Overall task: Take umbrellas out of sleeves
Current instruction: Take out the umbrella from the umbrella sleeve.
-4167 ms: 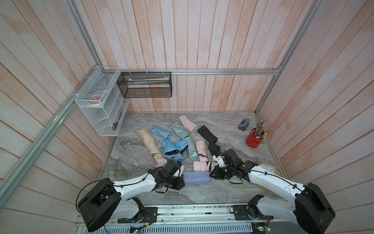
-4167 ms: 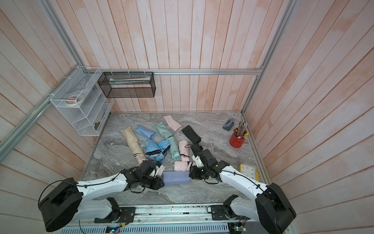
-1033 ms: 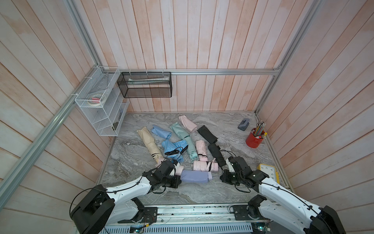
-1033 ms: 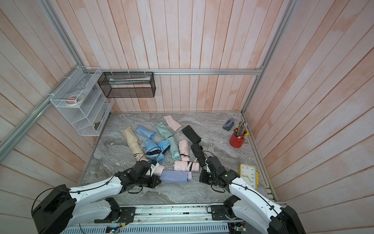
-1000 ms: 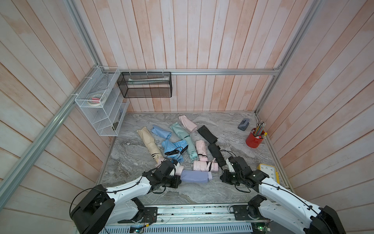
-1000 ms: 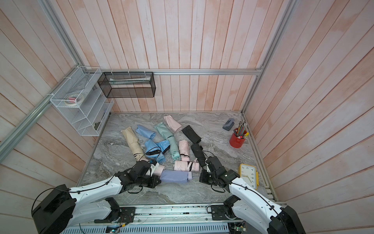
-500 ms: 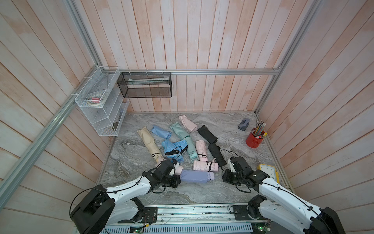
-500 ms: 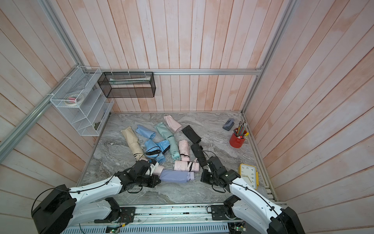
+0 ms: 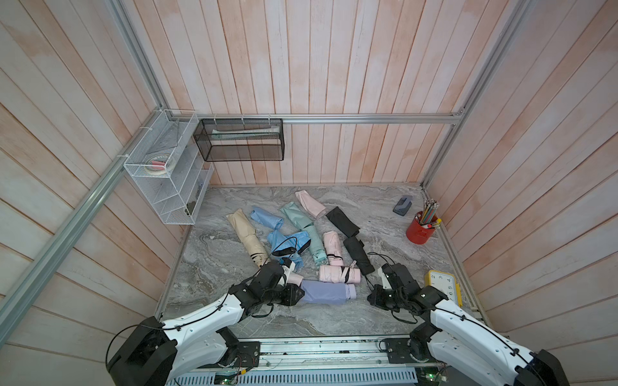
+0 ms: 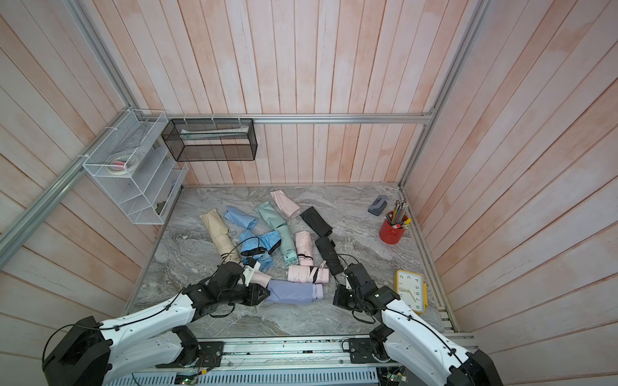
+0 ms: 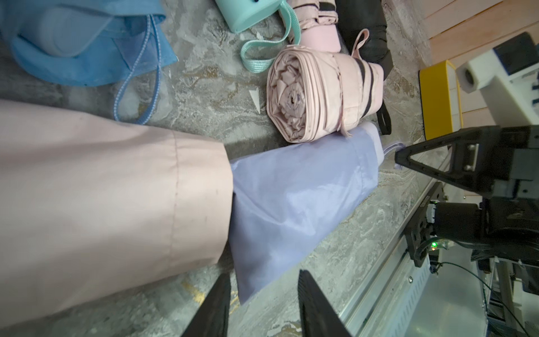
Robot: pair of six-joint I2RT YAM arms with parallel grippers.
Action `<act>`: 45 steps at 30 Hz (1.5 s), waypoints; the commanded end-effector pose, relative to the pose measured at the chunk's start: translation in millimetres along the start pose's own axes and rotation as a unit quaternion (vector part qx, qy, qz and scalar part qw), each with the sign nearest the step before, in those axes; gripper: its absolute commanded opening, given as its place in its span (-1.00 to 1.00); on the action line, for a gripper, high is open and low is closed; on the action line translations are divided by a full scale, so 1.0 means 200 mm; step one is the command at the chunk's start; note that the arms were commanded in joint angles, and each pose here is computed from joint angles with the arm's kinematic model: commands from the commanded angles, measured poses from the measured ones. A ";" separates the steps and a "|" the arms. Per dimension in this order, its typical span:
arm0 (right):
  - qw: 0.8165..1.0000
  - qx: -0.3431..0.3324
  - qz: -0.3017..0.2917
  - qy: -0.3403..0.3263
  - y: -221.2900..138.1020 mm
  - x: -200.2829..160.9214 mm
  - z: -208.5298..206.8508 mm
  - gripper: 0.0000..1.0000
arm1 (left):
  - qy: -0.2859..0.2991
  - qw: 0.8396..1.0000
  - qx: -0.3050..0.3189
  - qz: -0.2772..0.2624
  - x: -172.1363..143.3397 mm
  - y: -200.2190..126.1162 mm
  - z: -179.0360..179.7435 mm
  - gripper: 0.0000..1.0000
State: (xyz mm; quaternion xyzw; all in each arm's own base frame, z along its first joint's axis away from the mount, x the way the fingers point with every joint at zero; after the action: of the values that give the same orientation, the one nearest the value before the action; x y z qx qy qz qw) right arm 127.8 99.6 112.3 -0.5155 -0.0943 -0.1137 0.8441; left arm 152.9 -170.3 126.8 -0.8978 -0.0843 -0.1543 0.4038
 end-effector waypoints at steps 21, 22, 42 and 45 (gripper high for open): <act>0.999 -0.001 -0.008 0.039 -0.08 -0.11 -0.06 -1.00 | -0.012 1.000 0.003 -0.021 0.14 0.14 -0.04 -0.08; 0.999 -0.001 -0.009 0.040 -0.08 -0.11 -0.06 -1.00 | -0.012 1.000 0.003 -0.021 0.15 0.14 -0.04 -0.08; 0.999 0.035 0.026 -0.014 -0.06 -0.01 0.05 -1.00 | -0.023 0.999 -0.022 -0.010 0.29 0.18 -0.07 -0.09; 0.999 0.033 0.033 -0.023 -0.07 0.00 0.07 -1.00 | -0.038 0.999 -0.023 0.007 0.30 0.20 -0.07 -0.11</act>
State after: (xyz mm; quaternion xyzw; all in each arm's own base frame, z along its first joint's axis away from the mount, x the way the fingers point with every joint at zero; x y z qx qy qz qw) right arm 117.7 100.1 118.2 -0.5064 -0.0701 -0.0807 0.8557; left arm 213.7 -201.3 126.2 -0.9054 -0.1054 -0.1276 0.3910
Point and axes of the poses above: each gripper's point midway between its finger pads, its own y axis out along the fingers, its own z axis along the line the jaws close on, x = y × z, the point moved 9 cm from there along -y, back along the fingers, and after that the axes turned 9 degrees about -y, right-handed, at the moved point
